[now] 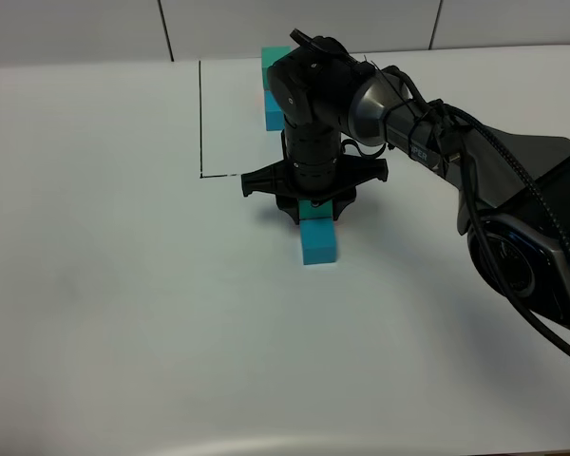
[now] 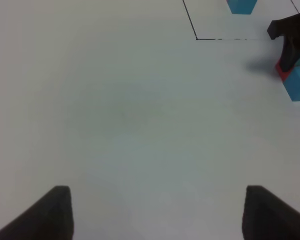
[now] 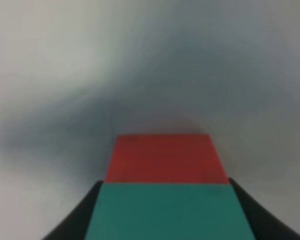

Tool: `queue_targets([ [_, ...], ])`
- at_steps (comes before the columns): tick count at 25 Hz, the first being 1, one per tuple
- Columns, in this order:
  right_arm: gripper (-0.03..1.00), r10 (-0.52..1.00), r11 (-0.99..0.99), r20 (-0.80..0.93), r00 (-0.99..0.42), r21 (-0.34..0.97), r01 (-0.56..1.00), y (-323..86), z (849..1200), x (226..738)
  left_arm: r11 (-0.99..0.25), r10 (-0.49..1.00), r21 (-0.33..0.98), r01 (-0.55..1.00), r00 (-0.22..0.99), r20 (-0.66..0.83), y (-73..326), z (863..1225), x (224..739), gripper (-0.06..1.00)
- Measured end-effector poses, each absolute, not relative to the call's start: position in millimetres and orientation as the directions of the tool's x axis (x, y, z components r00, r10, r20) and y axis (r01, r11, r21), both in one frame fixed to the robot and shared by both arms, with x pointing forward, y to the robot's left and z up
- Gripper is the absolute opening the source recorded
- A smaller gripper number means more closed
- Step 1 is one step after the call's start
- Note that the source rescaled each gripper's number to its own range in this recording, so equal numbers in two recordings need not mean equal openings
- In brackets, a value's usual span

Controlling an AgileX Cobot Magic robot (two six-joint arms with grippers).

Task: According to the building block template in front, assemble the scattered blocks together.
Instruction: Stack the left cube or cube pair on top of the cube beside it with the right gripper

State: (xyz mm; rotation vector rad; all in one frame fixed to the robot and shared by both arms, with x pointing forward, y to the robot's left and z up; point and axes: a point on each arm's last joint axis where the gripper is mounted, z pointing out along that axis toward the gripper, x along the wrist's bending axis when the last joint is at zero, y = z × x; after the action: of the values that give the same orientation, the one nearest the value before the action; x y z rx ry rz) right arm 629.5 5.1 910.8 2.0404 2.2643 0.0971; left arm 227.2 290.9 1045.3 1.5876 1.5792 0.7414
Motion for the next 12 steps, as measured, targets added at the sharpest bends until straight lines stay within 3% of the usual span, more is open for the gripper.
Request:
queue_targets([
  [6,0.02,0.992,0.126,-0.028,-0.123,0.108,0.986,5.1,910.8,629.5,0.057,0.992,0.834,0.548,0.065,-0.111,290.9,1045.3,227.2,0.51],
  [12,0.38,0.989,0.144,-0.031,-0.142,0.108,0.984,5.1,910.8,629.6,0.057,0.992,0.834,0.548,0.065,-0.111,290.9,1045.3,227.2,0.51],
])
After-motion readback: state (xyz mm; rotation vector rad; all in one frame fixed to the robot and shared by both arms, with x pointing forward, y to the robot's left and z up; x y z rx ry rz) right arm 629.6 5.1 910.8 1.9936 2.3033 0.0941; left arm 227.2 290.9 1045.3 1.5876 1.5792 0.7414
